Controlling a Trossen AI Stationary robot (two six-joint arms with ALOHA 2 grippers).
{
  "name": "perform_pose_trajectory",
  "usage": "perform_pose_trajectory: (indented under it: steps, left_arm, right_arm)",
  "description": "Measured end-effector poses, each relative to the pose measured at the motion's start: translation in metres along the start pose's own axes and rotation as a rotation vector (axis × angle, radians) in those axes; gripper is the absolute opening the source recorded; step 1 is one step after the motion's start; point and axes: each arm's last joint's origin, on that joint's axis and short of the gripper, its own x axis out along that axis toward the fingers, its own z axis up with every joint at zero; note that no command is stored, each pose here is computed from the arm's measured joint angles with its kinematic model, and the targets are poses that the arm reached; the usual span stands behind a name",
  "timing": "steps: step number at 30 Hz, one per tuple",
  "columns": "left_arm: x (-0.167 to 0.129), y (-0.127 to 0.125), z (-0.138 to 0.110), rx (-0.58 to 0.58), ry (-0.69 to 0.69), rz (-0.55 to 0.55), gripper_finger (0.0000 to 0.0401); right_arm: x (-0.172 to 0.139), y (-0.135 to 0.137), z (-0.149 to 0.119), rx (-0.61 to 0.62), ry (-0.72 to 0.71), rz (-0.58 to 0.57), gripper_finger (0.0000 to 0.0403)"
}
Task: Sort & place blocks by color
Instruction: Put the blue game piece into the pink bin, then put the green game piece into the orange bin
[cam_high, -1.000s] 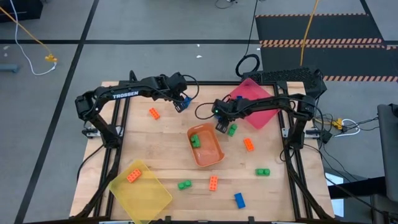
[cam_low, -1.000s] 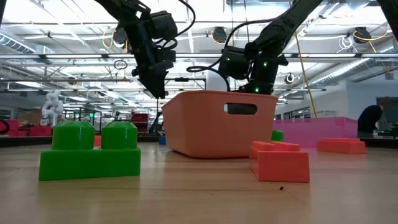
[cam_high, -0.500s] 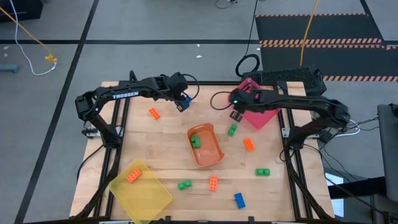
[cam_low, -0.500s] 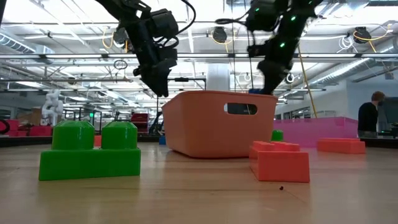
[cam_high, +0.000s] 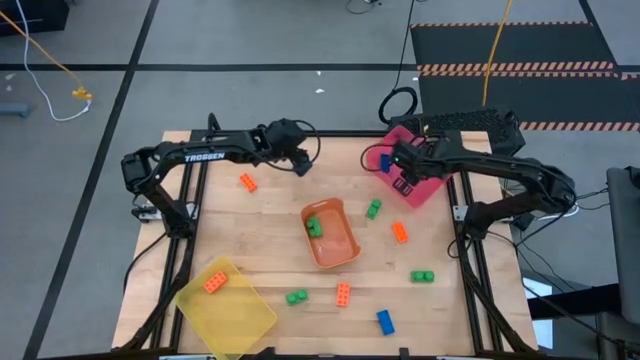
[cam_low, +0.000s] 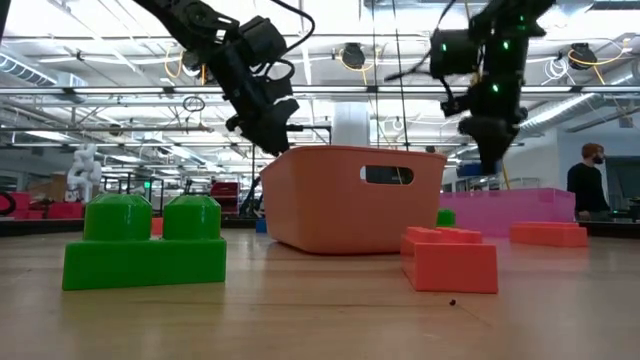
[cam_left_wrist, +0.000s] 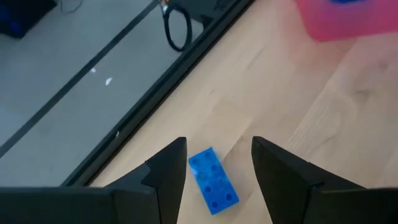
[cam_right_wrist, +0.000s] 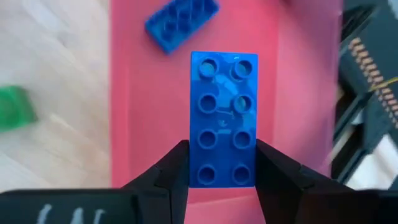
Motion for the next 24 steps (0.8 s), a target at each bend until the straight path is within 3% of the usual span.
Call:
perform_pose_trajectory:
  steps: [7,17,24]
  left_arm:
    - [0.000,-0.002,0.003,0.011,-0.036,-0.005,0.0182]
    - [-0.001,-0.003,0.003,0.017,-0.035,-0.017,0.0182]
    - [-0.001,-0.004,0.003,0.021,-0.030,-0.021,0.0182]
  right_arm:
    - [0.020,0.000,-0.017,0.033,0.090,0.000,0.0135]
    - [0.021,0.001,-0.011,0.019,0.032,0.010,0.0277]
    - [0.015,0.002,-0.005,0.008,-0.065,0.080,0.0308]
